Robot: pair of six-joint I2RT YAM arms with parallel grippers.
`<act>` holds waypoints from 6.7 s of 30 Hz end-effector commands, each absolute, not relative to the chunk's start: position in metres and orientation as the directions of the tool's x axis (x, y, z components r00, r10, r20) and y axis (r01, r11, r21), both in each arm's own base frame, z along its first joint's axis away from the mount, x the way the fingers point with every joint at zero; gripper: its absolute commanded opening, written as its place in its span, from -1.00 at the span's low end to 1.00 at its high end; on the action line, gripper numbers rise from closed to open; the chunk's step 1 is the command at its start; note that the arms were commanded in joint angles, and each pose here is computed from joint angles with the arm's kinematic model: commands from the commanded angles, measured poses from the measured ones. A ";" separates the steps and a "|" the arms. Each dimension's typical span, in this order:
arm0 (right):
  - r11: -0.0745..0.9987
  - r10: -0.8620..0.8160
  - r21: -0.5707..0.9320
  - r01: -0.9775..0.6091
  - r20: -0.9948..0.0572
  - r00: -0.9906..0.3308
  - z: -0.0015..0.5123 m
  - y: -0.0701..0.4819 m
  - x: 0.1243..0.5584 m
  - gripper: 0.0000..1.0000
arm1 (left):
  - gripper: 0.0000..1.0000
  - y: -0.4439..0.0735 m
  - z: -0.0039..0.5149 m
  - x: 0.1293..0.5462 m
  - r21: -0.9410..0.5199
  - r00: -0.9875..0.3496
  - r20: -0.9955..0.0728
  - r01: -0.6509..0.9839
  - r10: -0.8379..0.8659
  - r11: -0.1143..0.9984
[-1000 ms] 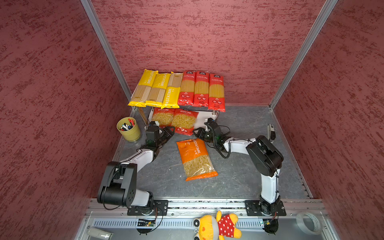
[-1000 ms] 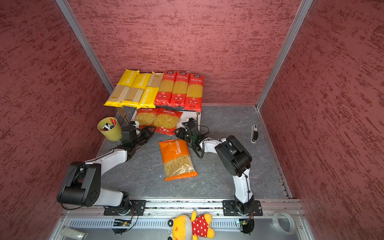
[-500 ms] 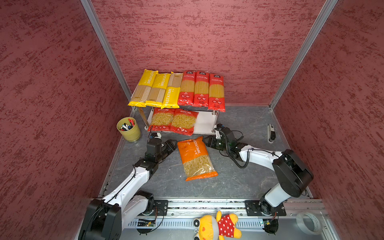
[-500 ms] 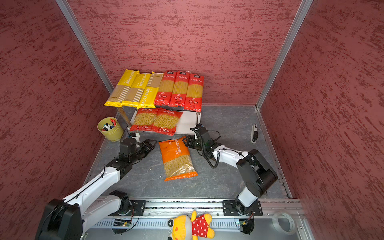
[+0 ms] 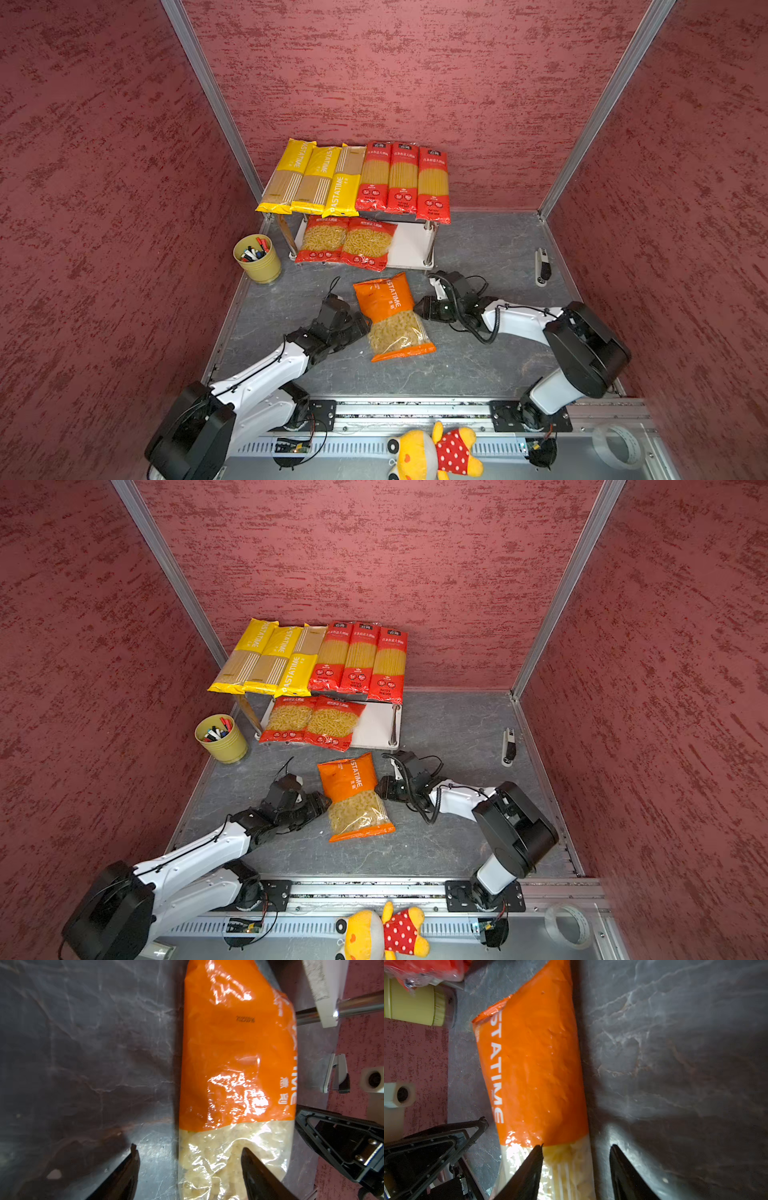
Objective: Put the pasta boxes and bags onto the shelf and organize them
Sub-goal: 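Withdraw both grippers from the shelf and reach toward the orange PASTATIME bag, then grasp the orange PASTATIME bag at its two sides with both grippers, then lift the orange bag with both grippers and carry it to the shelf's lower tier, then lower the bag beside the fusilli bags with left gripper while right withdraws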
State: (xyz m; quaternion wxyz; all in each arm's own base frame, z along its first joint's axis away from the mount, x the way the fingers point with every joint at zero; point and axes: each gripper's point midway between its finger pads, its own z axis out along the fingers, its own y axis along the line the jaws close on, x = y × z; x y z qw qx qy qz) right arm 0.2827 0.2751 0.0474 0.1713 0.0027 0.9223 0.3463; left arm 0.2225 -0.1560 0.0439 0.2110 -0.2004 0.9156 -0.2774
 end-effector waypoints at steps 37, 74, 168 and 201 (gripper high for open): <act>0.532 0.104 0.832 -0.157 -0.249 -0.963 0.061 0.356 0.259 -0.36 | 0.15 -0.165 0.009 0.218 -0.590 -0.854 -0.240 -0.249 -0.462 0.768; 0.336 0.135 0.845 -0.416 -0.480 -0.867 0.157 0.343 0.238 -1.00 | -1.00 -0.174 0.120 0.219 -0.707 -0.787 -0.463 0.050 -0.408 0.705; 0.892 0.374 0.446 -0.077 -0.823 -0.428 0.127 0.211 0.307 -0.09 | -1.00 -0.272 0.237 0.521 -0.270 -0.215 -0.954 0.321 -0.208 0.908; 0.858 0.411 0.505 -0.094 -0.784 -0.465 0.117 0.229 0.308 -0.09 | -0.98 -0.287 0.122 0.500 -0.430 -0.697 -0.714 0.365 -0.064 0.826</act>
